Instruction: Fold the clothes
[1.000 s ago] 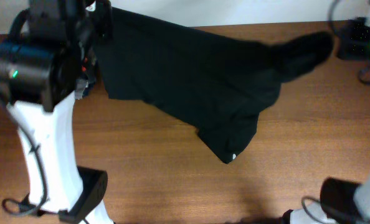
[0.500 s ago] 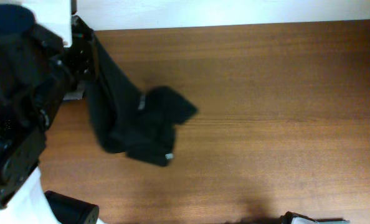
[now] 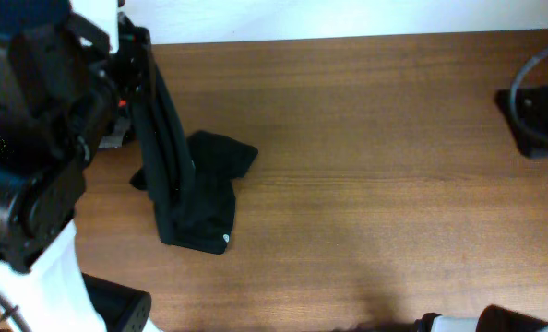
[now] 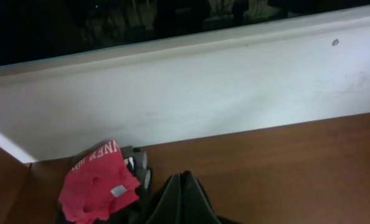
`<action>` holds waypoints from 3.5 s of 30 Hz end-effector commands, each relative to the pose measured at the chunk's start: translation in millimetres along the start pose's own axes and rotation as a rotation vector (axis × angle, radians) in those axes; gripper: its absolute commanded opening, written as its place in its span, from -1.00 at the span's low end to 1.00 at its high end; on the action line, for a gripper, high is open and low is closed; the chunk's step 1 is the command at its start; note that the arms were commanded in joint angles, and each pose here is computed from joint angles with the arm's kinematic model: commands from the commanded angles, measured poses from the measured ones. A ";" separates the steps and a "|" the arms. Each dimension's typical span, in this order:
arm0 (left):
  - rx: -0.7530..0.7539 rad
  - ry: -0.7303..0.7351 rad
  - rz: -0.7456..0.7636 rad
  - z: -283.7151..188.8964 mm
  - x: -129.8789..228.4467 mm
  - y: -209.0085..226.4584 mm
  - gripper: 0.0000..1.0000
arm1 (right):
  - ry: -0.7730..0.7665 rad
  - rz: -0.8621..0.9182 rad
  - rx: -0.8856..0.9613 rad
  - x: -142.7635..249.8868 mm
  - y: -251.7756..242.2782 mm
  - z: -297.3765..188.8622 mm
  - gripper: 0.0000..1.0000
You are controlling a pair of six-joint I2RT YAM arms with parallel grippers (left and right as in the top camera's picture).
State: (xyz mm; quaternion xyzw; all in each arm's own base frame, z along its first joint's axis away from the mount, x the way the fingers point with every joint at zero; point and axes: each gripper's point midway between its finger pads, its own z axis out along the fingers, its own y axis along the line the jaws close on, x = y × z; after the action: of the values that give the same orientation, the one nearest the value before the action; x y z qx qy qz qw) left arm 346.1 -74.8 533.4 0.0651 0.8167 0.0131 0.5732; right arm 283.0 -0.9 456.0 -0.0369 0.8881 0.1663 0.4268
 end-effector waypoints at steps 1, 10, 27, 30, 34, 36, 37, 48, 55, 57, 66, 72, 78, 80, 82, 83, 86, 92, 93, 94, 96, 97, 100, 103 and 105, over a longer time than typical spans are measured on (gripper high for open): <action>-0.022 -0.005 -0.011 16.5 -3.6 -1.4 -0.99 | 0.075 -0.041 -0.190 9.6 13.1 30.4 -0.52; -0.046 0.007 -0.007 90.0 -4.1 -17.5 -0.99 | 0.312 -0.094 -0.434 57.7 47.3 153.5 -0.17; -0.016 -0.143 -0.083 161.3 -33.4 -42.9 -0.99 | 0.394 -0.018 -0.589 143.7 176.2 331.3 -0.05; -0.017 -0.117 -0.076 162.3 -27.0 -43.1 -0.99 | 0.346 -0.009 -0.583 138.0 187.6 343.8 0.05; -0.018 -0.088 -0.064 163.0 -19.8 -43.3 -0.99 | 0.311 -0.007 -0.502 139.6 196.0 357.9 0.17; -0.018 -0.084 -0.062 163.1 -18.9 -43.3 -0.99 | 0.310 0.010 -0.442 144.8 195.9 366.6 0.19; -0.019 -0.084 -0.061 163.1 -18.8 -43.2 -0.99 | 0.312 0.021 -0.416 148.3 196.8 370.9 0.20; -0.019 -0.072 -0.051 160.3 -16.5 -42.4 -0.99 | 0.297 0.132 -0.311 169.6 204.5 412.3 0.20; -0.023 -0.079 -0.046 149.7 -19.9 -38.9 -0.99 | 0.253 0.154 -0.317 167.1 205.7 429.7 0.20; -0.023 -0.087 -0.048 145.2 -22.5 -37.6 -0.99 | 0.245 0.167 -0.322 167.3 206.4 434.6 0.22; -0.026 -0.099 -0.033 138.7 -26.4 -34.9 -0.99 | 0.336 0.166 -0.363 197.6 230.0 432.1 0.21; -0.025 -0.099 -0.034 138.7 -26.5 -35.2 -0.99 | 0.415 0.142 -0.342 224.0 239.1 424.5 0.20; -0.069 -0.097 -0.035 138.3 -26.0 -27.6 -0.99 | 0.475 0.144 -0.294 240.7 229.0 422.1 0.19; -0.076 -0.095 -0.034 137.4 -25.4 -26.1 -0.99 | 0.483 0.143 -0.257 245.5 220.8 423.3 0.19; -0.080 -0.091 -0.034 136.6 -24.6 -24.7 -0.99 | 0.482 0.140 -0.228 247.4 214.8 424.7 0.11; -0.079 -0.087 -0.033 136.7 -23.7 -24.7 -0.99 | 0.476 0.140 -0.220 246.2 212.6 425.7 0.08; -0.080 -0.081 -0.031 136.8 -22.2 -24.7 -0.99 | 0.468 0.144 -0.216 243.7 210.2 427.0 -0.07; -0.118 -0.065 -0.014 136.5 -18.2 -18.3 -0.99 | 0.461 0.131 -0.202 240.6 201.6 428.9 -0.49; -0.122 -0.060 -0.006 136.5 -17.2 -17.6 -0.99 | 0.462 0.137 -0.196 239.4 197.8 429.5 -0.59; -0.128 -0.056 -0.002 136.5 -16.3 -16.4 -0.99 | 0.465 0.144 -0.187 238.4 192.8 430.1 -0.69; -0.150 -0.051 -0.001 136.1 -15.0 -12.4 -0.99 | 0.478 0.161 -0.161 237.5 179.7 430.0 -0.92; -0.161 -0.050 -0.001 135.8 -14.7 -10.5 -0.99 | 0.488 0.172 -0.148 236.9 172.5 428.5 -0.92; -0.175 -0.049 0.000 136.1 -14.6 -5.6 -0.99 | 0.498 0.170 -0.105 224.9 142.9 418.9 -0.92; -0.188 -0.046 -0.004 136.8 -14.0 0.5 -0.99 | 0.459 0.160 -0.085 196.0 116.2 400.0 -0.93; -0.197 -0.044 -0.007 137.3 -13.6 5.4 -0.99 | 0.409 0.159 -0.073 168.9 97.2 381.1 -0.92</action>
State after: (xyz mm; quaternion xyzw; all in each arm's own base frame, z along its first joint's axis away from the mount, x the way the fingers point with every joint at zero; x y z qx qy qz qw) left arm 494.6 -101.0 471.3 0.0274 0.8177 0.0729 0.5703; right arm 423.5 273.2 69.0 -0.0105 0.9617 0.2263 0.1542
